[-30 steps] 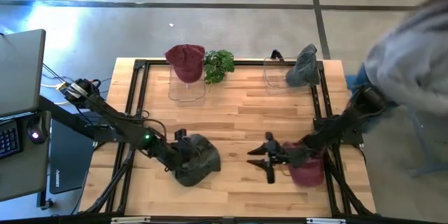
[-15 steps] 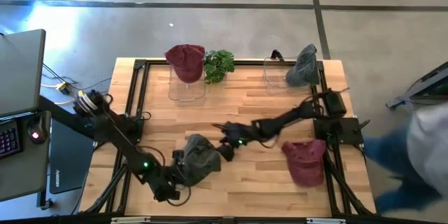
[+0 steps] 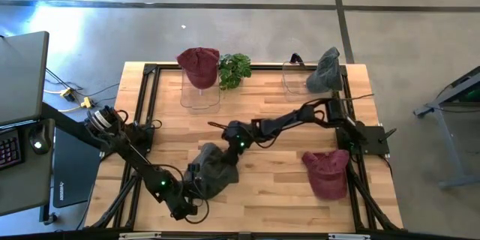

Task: Pick & Place hat
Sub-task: Put the black cap into the right transparent bin

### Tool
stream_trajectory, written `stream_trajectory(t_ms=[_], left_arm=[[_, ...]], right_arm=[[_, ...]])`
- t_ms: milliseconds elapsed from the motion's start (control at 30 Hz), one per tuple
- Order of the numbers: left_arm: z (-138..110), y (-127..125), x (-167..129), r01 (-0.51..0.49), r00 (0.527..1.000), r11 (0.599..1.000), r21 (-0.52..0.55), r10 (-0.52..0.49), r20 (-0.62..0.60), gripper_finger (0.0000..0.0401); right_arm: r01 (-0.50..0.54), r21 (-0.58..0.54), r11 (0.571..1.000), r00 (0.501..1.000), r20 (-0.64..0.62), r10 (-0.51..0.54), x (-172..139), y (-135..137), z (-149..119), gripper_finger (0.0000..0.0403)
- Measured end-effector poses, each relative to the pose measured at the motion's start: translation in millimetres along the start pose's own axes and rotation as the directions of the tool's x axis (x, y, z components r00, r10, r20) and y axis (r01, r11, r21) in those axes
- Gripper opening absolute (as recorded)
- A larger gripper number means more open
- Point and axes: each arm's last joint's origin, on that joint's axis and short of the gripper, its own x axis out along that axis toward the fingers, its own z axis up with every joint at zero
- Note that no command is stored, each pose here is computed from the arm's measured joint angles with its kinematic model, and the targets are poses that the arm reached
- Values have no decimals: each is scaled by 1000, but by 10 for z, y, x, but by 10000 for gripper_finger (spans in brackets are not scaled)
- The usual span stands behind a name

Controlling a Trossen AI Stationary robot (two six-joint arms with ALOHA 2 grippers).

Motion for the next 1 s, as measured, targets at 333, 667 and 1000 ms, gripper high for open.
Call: stream_trajectory(t_ms=[333, 667, 1000], left_arm=[[1, -3, -3, -14, 1000, 1000, 11, 14, 2, 3], [61, -190, -191, -37, 998, 990, 137, 29, 61, 3], [18, -221, -238, -50, 997, 992, 115, 43, 63, 3]], right_arm=[[-368, -182, 912, 930, -69, 361, -29, 270, 75, 138], [-568, -225, 792, 821, -88, 564, -157, 401, 219, 10], [-560, -171, 811, 828, -97, 552, -218, 263, 310, 97]])
